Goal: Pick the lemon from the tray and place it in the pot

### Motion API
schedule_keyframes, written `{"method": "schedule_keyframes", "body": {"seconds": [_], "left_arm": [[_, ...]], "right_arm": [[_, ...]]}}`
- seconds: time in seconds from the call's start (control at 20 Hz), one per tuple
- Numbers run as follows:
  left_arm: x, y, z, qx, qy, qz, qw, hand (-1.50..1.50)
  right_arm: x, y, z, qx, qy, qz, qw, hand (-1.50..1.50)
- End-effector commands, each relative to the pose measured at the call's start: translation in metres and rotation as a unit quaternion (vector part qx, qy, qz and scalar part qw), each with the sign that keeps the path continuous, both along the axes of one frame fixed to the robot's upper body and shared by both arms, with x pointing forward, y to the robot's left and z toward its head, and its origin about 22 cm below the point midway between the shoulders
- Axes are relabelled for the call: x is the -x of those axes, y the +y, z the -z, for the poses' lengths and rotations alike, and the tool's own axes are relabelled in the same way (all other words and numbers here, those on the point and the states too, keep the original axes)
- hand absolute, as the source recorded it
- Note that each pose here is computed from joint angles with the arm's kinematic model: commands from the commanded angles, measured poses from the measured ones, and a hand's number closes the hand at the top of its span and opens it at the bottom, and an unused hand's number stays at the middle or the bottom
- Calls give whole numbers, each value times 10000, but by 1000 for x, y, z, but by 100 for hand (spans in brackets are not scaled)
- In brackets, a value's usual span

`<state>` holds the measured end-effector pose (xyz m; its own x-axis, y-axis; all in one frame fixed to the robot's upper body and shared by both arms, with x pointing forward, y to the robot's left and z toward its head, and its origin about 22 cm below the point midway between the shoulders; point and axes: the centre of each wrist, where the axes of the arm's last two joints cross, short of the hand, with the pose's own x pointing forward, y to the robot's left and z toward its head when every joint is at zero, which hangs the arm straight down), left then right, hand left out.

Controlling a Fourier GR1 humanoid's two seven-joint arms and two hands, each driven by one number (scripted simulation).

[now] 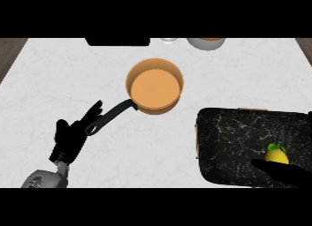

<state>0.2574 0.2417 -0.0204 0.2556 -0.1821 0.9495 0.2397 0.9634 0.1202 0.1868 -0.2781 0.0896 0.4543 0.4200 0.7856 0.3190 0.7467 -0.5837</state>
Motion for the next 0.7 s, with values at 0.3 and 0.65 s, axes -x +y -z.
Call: {"method": "schedule_keyframes", "body": {"seconds": [0.3,0.65], "left_arm": [[10,12,17,13,66,-110,9999,0],[0,0,23,48,6,-57,10000,0]], "right_arm": [[12,-46,52,117,680,-40,9976,-150],[29,-73,45,143,285,-11,9995,-150]]}}
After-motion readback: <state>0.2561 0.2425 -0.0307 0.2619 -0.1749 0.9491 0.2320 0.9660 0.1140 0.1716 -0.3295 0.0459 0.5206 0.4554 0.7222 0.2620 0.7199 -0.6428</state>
